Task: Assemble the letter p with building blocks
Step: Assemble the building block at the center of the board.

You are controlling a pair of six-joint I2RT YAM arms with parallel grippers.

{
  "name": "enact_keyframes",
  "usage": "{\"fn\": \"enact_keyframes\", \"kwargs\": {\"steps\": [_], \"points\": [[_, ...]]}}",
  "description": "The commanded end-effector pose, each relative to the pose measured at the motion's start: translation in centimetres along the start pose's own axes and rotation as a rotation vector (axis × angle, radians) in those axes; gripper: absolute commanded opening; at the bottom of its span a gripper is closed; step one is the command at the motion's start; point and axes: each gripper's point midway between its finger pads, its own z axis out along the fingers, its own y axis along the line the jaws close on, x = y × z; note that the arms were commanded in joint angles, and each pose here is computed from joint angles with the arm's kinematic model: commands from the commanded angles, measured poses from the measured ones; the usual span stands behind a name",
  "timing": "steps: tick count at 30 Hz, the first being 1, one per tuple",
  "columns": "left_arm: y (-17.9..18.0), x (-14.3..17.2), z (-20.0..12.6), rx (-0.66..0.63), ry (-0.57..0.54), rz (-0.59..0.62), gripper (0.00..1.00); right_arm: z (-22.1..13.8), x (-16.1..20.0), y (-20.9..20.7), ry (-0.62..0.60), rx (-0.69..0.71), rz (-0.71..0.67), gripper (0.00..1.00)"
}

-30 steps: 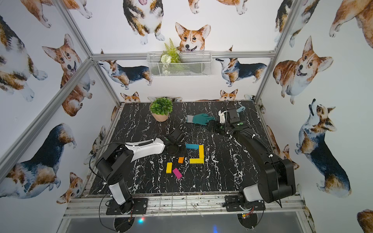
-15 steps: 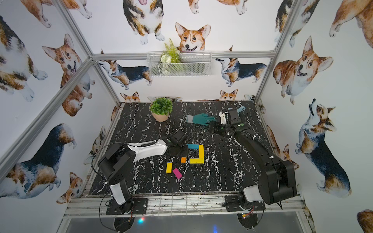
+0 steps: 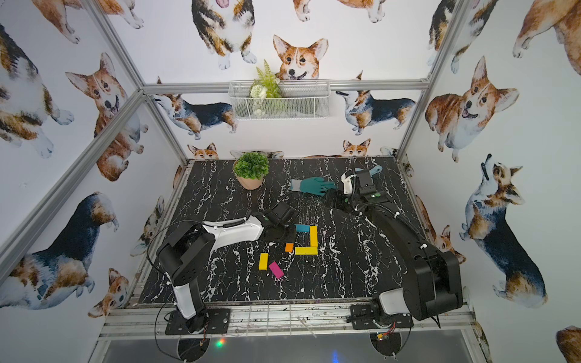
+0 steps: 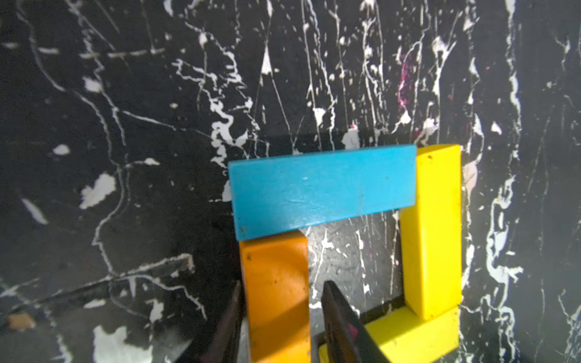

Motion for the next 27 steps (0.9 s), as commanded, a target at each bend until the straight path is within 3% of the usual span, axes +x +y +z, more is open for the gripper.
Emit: {"fn": "enact_keyframes", "kwargs": {"steps": [1, 13, 27], "points": [[1.1, 1.6, 0.5, -0.043, 0.067, -0.017, 0.46, -0.3, 0.0, 0.1, -0.004, -0.009, -0.006, 1.00], [1.0, 2.0, 1.0, -0.043, 0.093, -0.020, 0.33, 0.0, 0.0, 0.3, 0.004, -0.035, 0.014, 1.00], [2.6, 2.4, 0.2, -0.139, 0.090, -0.044, 0.32, 0.3, 0.2, 0.4, 0.013, -0.056, 0.027, 1.00]]}}
